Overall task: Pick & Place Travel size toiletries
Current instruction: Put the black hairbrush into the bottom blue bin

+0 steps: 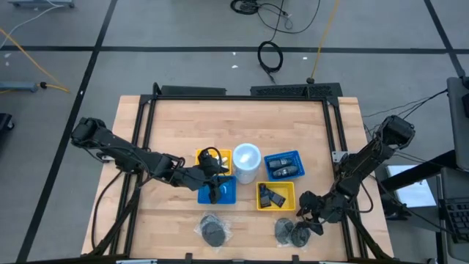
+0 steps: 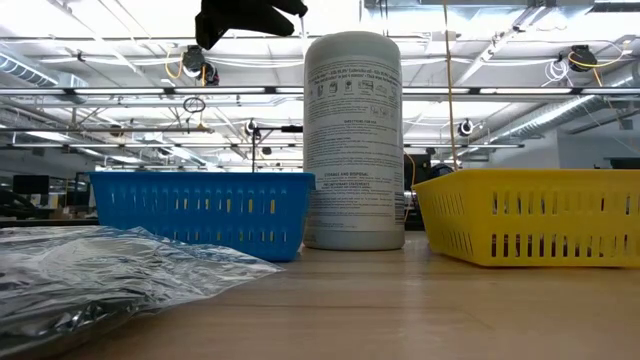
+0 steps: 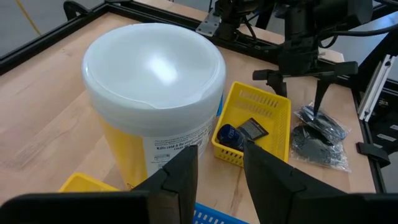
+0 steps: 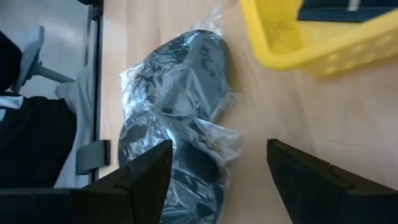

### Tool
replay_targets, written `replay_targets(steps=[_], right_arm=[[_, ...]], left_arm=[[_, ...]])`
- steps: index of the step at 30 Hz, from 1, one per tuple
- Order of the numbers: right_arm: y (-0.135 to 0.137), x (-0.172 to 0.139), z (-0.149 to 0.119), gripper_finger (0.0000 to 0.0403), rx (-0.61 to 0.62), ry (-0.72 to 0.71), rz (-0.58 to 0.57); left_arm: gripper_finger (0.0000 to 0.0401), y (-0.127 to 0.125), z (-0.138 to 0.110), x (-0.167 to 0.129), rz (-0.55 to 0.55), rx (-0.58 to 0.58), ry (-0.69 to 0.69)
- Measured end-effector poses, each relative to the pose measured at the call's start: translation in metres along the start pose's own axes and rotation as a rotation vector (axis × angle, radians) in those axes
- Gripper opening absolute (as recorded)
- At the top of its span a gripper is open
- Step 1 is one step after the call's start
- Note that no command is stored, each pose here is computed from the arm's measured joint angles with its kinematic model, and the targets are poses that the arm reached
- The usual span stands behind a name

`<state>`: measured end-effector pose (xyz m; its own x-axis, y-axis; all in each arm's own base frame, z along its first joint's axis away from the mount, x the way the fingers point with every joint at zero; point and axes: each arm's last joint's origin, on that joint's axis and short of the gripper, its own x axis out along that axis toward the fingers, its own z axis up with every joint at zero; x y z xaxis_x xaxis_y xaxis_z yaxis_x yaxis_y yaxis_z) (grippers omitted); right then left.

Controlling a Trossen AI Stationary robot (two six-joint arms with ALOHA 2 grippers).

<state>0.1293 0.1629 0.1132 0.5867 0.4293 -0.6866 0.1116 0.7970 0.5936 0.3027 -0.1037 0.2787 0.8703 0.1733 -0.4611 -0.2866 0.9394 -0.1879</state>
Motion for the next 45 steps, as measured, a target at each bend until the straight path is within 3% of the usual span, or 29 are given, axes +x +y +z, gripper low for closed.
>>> replay_targets(steps=[14,19,27,38,45], right_arm=[[0.003,0.003,-0.001,0.0237,-0.027,0.043,0.047],[0.002,0.003,-0.002,0.0173,-0.050,0.056,0.046],[0.001,0.003,-0.003,0.0013,-0.197,0.071,0.050],[0.017,-0.004,0.006,0.0002,-0.247,0.041,0.120],[0.033,-0.024,0.022,0.0001,-0.301,0.005,0.080]], left_arm=[[0.0129,0.000,0.000,0.000,0.000,0.001,0.000],[0.0129,0.000,0.000,0.000,0.000,0.001,0.000],[0.0129,0.000,0.000,0.000,0.000,0.001,0.000],[0.0129,0.000,0.000,0.000,0.000,0.002,0.000],[0.0129,0.000,0.000,0.000,0.000,0.002,0.000]])
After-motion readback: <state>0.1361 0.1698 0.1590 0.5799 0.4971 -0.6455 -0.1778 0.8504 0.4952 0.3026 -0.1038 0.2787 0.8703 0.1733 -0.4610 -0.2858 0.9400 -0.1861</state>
